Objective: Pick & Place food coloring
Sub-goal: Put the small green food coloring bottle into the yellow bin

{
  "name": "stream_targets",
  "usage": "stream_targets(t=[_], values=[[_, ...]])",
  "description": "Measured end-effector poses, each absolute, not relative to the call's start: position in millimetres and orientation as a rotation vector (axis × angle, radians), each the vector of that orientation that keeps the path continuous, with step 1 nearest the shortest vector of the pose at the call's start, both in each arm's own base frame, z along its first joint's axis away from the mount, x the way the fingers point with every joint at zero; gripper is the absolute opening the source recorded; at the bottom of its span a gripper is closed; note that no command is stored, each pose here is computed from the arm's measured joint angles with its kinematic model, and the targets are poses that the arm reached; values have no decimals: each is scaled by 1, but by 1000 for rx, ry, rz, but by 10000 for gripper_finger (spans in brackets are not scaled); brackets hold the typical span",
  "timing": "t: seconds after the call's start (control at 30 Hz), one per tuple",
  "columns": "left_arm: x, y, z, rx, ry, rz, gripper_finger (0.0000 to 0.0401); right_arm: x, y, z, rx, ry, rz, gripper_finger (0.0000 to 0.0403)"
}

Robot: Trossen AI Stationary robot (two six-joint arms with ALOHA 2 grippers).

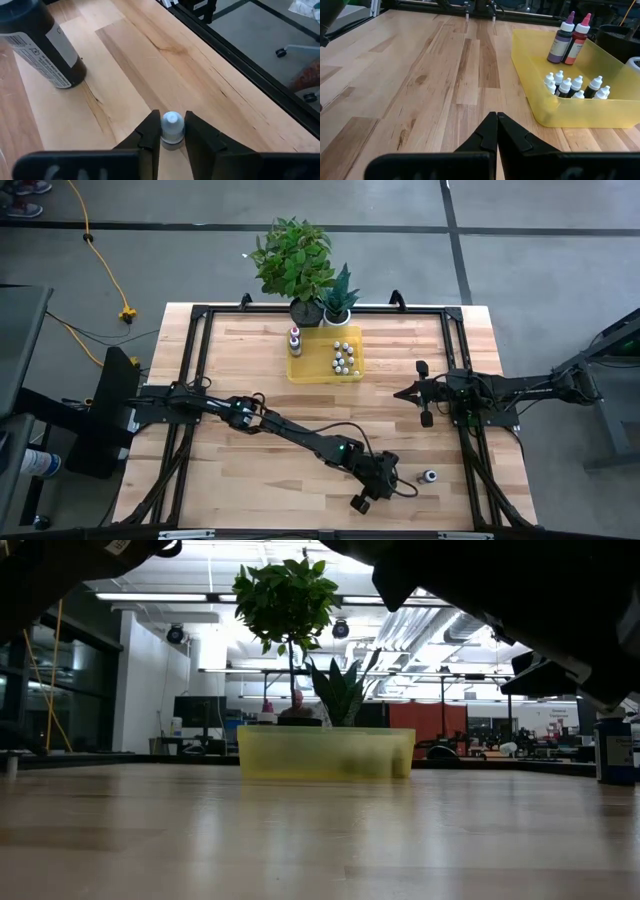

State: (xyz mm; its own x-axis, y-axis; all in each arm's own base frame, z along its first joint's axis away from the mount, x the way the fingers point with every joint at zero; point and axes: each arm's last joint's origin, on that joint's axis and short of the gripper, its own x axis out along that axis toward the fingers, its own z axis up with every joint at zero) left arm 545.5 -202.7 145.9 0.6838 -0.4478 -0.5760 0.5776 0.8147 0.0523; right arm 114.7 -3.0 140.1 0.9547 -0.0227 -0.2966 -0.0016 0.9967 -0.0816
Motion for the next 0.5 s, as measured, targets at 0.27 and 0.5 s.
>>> stream_targets(t=[0.27,0.5], values=[[548,-199,151,178,600,-497,42,115,-3,140,-82,302,-11,0],[551,-182,186,73,571,-349,40,115,-3,140,-82,302,-10,0]])
